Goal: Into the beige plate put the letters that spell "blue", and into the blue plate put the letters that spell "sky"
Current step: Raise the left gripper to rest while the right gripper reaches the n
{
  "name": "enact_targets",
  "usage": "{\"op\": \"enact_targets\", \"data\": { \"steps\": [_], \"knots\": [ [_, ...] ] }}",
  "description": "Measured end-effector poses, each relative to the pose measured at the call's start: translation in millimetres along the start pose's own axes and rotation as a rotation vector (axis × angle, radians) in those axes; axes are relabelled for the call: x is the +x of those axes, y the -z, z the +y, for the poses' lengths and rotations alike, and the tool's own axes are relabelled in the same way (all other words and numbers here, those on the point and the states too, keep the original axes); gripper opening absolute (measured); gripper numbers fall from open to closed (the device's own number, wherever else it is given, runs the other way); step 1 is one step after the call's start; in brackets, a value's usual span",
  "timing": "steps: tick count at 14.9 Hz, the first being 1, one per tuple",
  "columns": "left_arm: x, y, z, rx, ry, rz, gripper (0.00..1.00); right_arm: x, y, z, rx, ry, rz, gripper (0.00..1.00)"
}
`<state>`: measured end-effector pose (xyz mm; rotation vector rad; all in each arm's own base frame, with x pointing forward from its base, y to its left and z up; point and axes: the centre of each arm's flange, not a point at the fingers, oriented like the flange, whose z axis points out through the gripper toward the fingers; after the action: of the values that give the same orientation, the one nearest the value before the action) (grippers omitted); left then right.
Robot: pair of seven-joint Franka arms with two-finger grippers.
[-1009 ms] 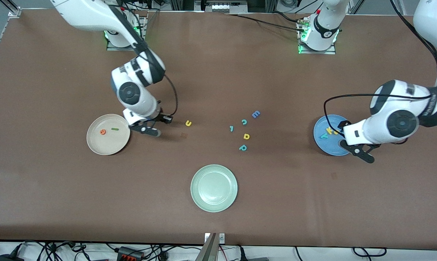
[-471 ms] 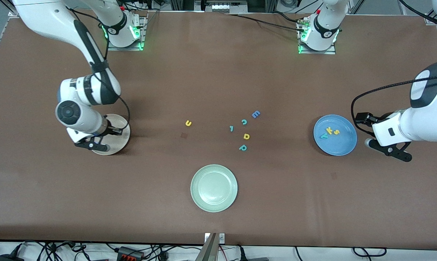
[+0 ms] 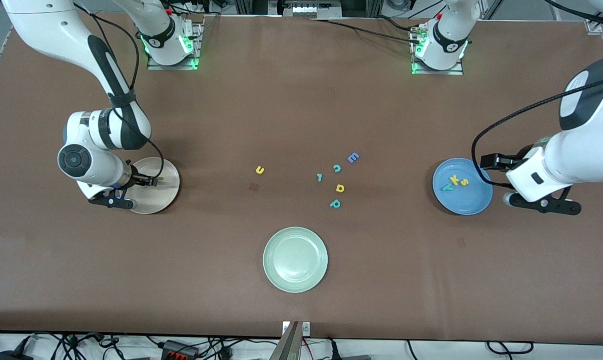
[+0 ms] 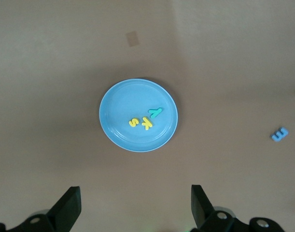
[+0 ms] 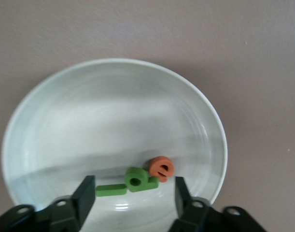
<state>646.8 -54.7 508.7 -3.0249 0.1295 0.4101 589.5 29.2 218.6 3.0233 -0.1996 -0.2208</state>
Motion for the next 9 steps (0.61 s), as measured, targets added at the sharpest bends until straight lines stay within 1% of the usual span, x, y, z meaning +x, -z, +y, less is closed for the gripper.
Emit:
{"op": "enact_targets", "data": {
  "steps": [1,2,3,4,6,9],
  "knots": [
    [-3.6,7.6,-3.4,-0.018,0.034,0.008,1.00,1.6,7.2,-7.0,0.005,0.011,0.015,0.89],
    [-8.4,15.2,-9.3,-0.041,0.066,0.016,1.00,3.5,16.5,-19.5,0.012,0.030,0.034,0.98],
    [-13.3,23.4,-17.4,-0.067,0.094,0.033,1.00,4.7,27.3,-36.8,0.020,0.057,0.056,1.00],
    [-17.5,33.3,-25.5,-0.088,0.121,0.066,1.00,4.4,37.9,-57.5,0.027,0.088,0.077,1.00],
    [-28.8,50.7,-36.9,-0.094,0.170,0.139,1.00,-0.2,55.4,-99.6,0.051,0.129,0.109,1.00],
    [-53.8,60.5,-41.1,-0.112,0.213,0.236,1.00,-7.3,72.1,-153.4,0.118,0.153,0.126,1.00]
  ]
}}
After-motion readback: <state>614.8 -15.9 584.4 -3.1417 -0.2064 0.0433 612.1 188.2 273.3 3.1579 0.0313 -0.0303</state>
